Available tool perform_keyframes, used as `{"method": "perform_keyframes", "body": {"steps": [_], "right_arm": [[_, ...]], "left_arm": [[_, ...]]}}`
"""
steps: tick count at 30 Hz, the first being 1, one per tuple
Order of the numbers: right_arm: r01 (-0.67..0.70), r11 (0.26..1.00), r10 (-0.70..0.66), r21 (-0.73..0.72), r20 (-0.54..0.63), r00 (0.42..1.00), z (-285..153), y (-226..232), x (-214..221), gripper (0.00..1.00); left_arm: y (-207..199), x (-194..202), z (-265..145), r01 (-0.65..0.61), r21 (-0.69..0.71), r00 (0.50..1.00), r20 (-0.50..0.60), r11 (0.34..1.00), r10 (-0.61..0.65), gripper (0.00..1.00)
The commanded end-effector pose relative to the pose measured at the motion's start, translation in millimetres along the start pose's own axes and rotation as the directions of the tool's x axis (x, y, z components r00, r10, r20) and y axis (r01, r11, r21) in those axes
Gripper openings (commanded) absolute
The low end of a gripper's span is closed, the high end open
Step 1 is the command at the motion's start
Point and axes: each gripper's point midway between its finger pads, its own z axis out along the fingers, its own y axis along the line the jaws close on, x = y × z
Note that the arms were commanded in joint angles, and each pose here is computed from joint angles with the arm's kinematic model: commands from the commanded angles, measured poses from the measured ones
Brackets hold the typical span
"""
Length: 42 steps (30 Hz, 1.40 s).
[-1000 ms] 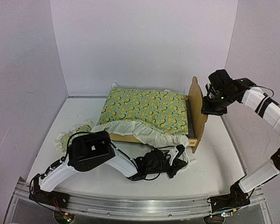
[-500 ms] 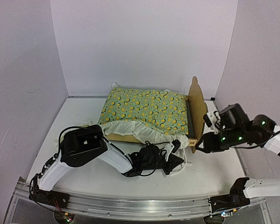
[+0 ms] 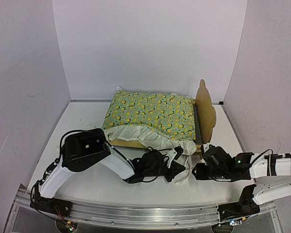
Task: Set up the pet bed
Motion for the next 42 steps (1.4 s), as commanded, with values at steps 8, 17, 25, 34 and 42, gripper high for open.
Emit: {"method": "perform_keyframes", "body": {"steps": [8, 17, 25, 34, 42], "right_arm": [[-0.062, 0.998, 0.061, 0.015, 0.080, 0.995, 34, 25, -5, 0.44], [0.004, 0.978, -0.014, 0.210, 0.046, 0.999, 50, 1, 17, 0.24], [0.035, 0.976, -0.063, 0.213, 0.128, 0.990, 3, -8, -10, 0.00], [0.097, 0.993, -0.075, -0.069, 0.268, 0.961, -34, 53, -72, 0.00], [0.000, 0.998, 0.022, -0.059, 0.367, 0.930, -23, 66, -110, 0.00]], "left_arm": [[-9, -47, -9, -0.005, 0.013, 0.996, 0.090, 1.000, 0.004, 0.00], [-7, -48, -12, -0.007, -0.001, 0.996, 0.088, 1.000, 0.007, 0.00], [-9, -46, -11, 0.004, 0.002, 0.996, 0.086, 1.000, -0.004, 0.00], [-32, -44, 0, -0.023, 0.044, 0.996, 0.090, 0.999, 0.019, 0.00], [-34, -45, -6, -0.005, -0.010, 0.995, 0.104, 1.000, 0.006, 0.00]]}}
